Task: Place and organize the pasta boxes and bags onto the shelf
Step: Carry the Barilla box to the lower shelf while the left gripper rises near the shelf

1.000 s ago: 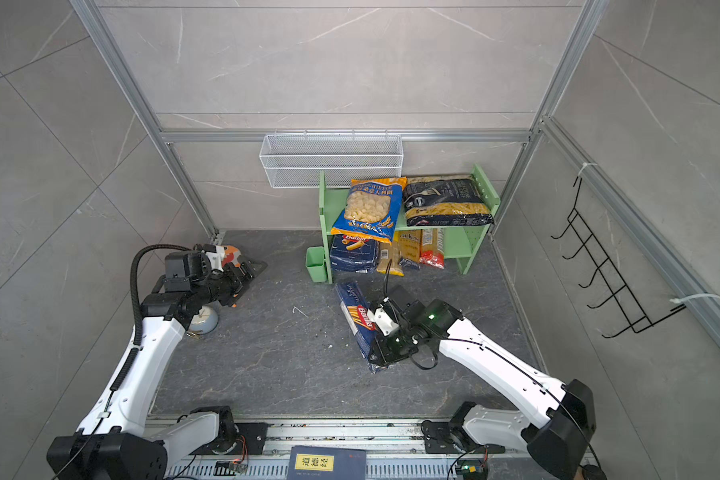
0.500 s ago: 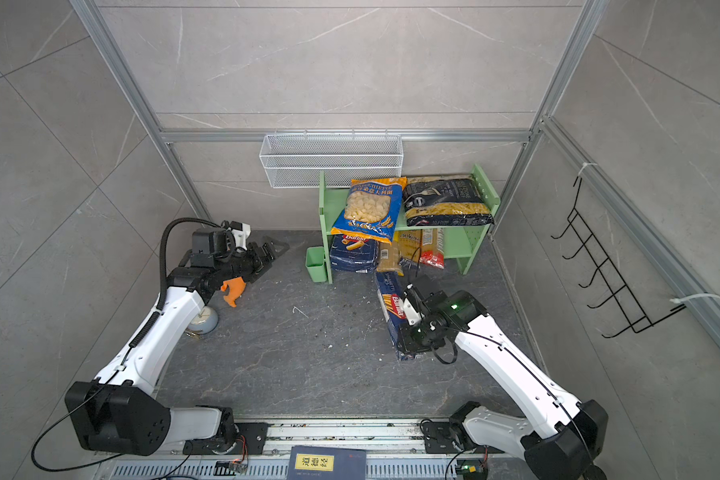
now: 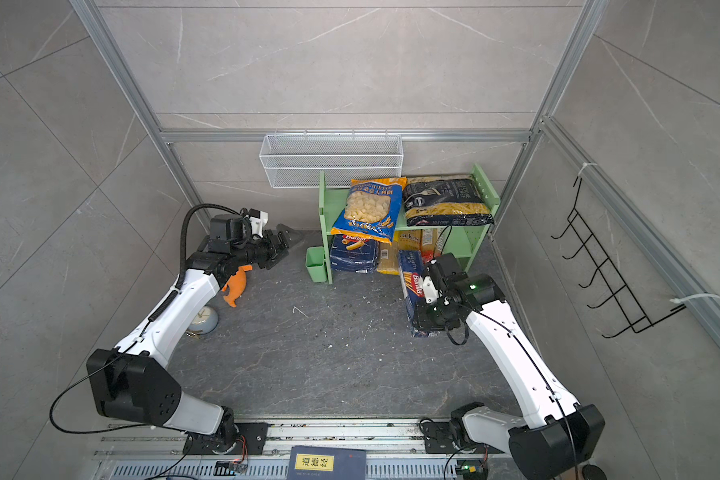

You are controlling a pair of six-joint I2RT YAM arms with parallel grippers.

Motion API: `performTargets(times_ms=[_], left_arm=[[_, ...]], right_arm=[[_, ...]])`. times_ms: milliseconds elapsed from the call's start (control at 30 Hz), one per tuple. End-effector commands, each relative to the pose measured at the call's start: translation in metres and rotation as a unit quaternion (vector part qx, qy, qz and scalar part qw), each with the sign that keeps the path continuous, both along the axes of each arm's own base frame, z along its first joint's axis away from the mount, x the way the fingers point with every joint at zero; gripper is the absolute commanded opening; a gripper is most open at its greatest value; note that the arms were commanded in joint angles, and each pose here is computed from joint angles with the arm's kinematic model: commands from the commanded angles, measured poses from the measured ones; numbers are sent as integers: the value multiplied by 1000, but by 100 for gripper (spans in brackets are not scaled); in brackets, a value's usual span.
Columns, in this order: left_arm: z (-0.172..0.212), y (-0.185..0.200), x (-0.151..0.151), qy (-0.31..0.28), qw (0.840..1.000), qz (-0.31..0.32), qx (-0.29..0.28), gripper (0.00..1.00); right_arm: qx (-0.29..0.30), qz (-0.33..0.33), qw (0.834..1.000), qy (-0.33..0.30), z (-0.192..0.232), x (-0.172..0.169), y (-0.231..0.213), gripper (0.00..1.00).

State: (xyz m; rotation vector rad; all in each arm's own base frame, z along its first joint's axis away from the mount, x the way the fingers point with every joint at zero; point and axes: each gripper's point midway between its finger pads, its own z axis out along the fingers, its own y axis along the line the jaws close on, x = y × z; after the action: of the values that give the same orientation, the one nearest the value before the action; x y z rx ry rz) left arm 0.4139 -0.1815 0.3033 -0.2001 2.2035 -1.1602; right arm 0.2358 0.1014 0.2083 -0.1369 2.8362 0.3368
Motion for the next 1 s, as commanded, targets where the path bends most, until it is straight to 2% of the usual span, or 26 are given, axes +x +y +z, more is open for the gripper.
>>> performTargets(times_ms=[0,433,967], left_arm=[[35,-10,10,-47,998,-19,-23,100],[42,-22,40,-50,997,-38,-36,100],[57,-25,54,-53,997,-42,-26,100]], right_arm=[[17,5,996,-92,34,43,1,27],[25,-53,990,-127,38,113,-42,26],[125,-105,971,-176,27,195,-80,27]])
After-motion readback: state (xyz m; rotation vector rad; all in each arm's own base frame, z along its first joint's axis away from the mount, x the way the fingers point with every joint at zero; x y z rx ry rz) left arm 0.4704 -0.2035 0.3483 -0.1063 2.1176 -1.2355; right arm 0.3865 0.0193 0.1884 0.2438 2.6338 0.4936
